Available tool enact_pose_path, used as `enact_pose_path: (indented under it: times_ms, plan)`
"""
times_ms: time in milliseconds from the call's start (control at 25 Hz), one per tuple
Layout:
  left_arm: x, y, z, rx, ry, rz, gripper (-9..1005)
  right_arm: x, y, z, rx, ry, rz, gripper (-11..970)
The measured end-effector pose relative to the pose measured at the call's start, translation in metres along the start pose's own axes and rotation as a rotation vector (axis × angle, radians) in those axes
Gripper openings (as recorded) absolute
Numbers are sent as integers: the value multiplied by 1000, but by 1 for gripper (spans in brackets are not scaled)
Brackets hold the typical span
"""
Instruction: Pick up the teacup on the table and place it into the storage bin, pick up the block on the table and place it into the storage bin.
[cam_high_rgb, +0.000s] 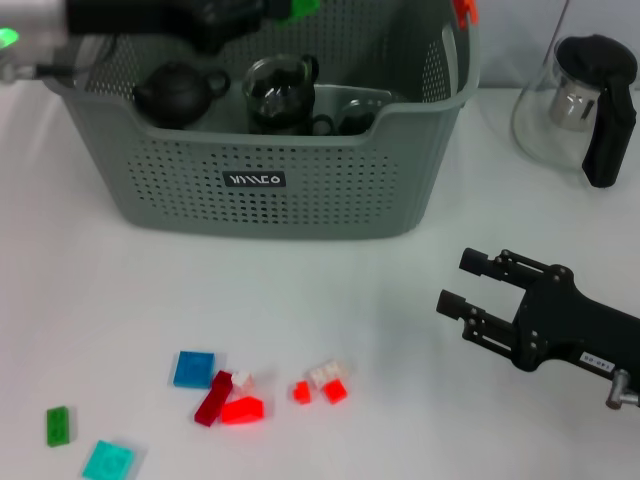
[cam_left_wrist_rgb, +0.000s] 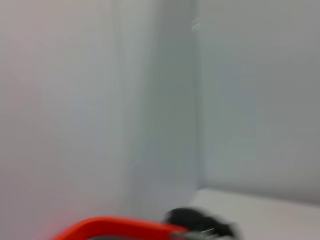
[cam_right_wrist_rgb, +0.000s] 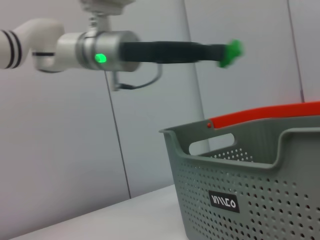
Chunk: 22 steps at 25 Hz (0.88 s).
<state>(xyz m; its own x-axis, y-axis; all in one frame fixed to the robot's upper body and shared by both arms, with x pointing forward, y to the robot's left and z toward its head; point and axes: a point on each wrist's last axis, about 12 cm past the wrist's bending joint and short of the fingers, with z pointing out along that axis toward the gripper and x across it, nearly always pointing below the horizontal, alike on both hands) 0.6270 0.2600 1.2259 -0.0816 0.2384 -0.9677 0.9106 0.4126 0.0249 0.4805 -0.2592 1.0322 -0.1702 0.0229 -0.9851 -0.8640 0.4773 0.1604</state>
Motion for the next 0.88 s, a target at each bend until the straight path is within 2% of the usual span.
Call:
enact_pose_path:
  times_ms: [80, 160, 320, 400, 520, 680, 880]
  plan:
    - [-4, 10, 16, -82, 43, 14, 115, -1, 0, 2, -6, -1, -2, 637]
    - [0, 15, 41, -174, 115, 48, 121, -1, 0, 2, -9, 0, 1, 637]
    - [15, 15, 80, -318, 258, 149, 143, -1, 0, 3, -11, -2, 6, 637]
    - [21, 12, 94, -350, 314, 203, 154, -2, 0, 3, -10, -5, 7, 637]
    - [25, 11, 104, -412, 348, 243, 170, -2, 0, 3, -10, -6, 6, 637]
    - [24, 14, 105, -468, 344, 185, 192, -2, 0, 3, -8, -7, 7, 637]
    - [26, 14, 104, -475, 352, 178, 220, -1, 0, 2, -6, -6, 9, 637]
